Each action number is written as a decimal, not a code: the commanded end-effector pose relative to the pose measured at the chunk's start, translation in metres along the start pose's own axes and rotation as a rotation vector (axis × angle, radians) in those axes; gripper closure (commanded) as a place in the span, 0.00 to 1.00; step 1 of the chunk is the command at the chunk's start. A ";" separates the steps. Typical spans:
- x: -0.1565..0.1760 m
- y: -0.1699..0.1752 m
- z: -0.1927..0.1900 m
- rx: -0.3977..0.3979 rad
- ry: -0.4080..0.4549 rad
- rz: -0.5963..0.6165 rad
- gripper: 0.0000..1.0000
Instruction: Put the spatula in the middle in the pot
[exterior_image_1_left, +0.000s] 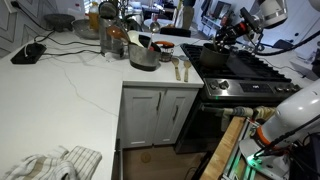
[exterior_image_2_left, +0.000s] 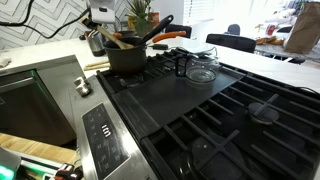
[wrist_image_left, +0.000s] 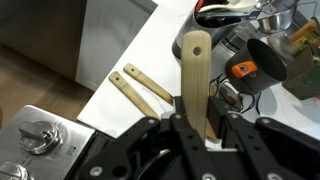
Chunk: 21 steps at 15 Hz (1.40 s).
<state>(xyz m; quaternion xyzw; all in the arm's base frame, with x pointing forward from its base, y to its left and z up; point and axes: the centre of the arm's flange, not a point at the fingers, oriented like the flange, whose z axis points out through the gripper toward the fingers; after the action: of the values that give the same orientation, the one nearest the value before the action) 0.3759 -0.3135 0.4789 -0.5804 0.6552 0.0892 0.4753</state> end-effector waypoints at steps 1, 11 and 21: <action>0.026 0.005 0.006 0.005 -0.032 0.053 0.93; 0.027 0.002 0.006 -0.007 -0.036 0.056 0.24; -0.091 0.000 0.003 -0.328 0.072 -0.274 0.00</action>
<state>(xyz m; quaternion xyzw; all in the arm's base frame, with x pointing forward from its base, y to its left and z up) 0.3765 -0.2868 0.5235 -0.6924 0.5816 0.0989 0.4153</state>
